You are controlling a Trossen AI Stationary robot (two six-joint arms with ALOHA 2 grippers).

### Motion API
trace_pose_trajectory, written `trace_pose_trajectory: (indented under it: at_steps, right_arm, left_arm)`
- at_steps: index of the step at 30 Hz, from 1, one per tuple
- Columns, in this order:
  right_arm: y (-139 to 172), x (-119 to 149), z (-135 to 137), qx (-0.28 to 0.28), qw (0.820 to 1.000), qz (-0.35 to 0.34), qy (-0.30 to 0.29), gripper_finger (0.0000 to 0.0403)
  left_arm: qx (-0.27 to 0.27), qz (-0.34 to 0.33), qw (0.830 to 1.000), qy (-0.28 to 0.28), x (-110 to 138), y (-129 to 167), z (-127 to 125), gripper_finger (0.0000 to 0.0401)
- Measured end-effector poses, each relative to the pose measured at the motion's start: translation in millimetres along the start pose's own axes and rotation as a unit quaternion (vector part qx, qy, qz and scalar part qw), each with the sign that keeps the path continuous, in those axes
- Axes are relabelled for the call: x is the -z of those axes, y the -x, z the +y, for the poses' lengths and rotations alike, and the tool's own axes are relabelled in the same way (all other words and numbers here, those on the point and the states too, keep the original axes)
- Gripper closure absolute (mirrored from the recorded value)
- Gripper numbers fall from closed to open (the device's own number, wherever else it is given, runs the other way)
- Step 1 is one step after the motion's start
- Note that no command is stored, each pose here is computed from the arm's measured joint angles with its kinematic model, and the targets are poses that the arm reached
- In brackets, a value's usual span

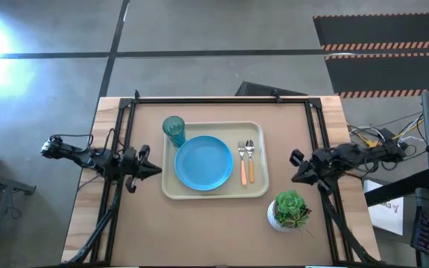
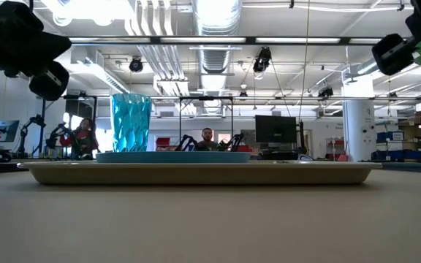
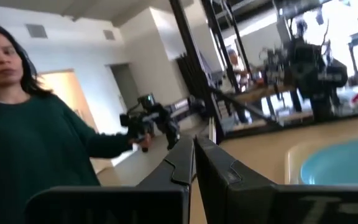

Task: Pick and place plate/cup/fork/spoon on tray
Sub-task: Return to Home Position

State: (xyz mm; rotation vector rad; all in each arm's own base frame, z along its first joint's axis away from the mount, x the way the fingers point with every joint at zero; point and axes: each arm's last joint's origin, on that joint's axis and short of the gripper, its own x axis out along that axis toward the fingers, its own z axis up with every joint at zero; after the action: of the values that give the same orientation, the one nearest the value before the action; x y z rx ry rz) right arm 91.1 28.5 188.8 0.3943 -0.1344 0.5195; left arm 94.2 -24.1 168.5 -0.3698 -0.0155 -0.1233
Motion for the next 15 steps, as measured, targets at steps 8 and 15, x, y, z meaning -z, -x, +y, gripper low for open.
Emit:
trace_pose_trajectory:
  at_steps: [8,15]
  right_arm:
    - [0.5,9.6,-3.7,0.019,0.996,0.048,-0.071,0.0394]
    - [1.9,17.6,-8.6,0.066,0.992,0.080,-0.073,0.0394]
  left_arm:
    - [0.002,0.002,1.000,0.000,0.4,0.0,0.0,0.0401]
    - [0.002,0.003,1.000,0.000,0.6,0.0,0.0,0.0401]
